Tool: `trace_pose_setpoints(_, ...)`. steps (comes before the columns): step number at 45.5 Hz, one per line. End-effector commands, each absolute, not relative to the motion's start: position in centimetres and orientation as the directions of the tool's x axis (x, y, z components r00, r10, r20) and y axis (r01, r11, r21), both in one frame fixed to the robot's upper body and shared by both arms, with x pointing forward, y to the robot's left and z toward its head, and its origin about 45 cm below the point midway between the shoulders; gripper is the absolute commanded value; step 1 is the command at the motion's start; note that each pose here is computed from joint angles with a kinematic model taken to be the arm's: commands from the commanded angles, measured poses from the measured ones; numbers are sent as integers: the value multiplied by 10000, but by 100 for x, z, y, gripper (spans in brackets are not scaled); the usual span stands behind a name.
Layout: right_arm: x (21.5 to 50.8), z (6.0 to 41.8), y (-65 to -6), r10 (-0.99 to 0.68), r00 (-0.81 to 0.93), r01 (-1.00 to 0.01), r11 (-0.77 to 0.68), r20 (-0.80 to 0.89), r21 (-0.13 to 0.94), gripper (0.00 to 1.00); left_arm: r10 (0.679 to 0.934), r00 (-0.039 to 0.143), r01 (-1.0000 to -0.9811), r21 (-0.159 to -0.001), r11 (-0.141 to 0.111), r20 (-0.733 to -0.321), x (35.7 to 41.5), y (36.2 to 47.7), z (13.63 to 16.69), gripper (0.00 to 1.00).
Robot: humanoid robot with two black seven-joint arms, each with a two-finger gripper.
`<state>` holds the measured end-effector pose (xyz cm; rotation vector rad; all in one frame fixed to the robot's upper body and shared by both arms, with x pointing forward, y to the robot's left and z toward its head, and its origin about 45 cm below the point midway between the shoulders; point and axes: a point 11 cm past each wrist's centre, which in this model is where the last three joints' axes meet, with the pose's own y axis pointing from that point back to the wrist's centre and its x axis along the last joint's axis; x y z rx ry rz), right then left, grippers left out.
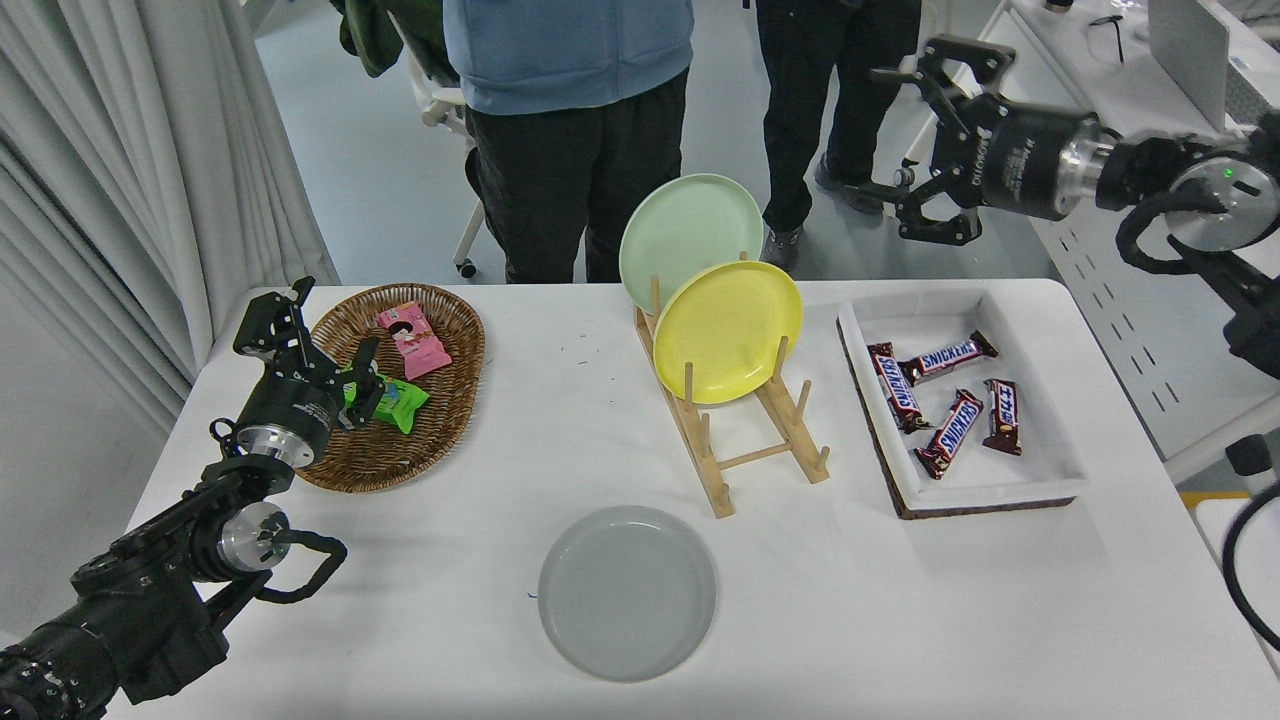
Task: Place the plate on the table
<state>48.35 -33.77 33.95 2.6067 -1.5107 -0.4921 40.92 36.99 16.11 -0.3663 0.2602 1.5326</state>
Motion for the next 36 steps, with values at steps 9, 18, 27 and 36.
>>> trace_pose_setpoints(9, 4532, 2921, -4039, -8672, 2946, -9483, -3173, -4015, -104, 100, 9205, 283, -9976, -686, 16, -3897, 4092, 3693, 1609, 100)
trace_pose_setpoints(18, 4486, 2644, -3958, -8227, 2516, -9619, -2706, -5097, -381, 100, 9205, 292, -9975, -701, 20, -3897, 4097, 3691, 1615, 100)
trace_pose_setpoints(27, 4304, 2255, -3990, -7793, 1820, -9763, -2158, -5996, -158, 100, 9210, 276, -9976, -688, 9, -3885, 4092, 3700, 1612, 100)
trace_pose_setpoints(36, 4323, 1935, -4103, -7816, 439, -9931, -1018, -6222, 577, 100, 9210, 276, -9976, -688, 9, -3885, 4092, 3700, 1612, 100)
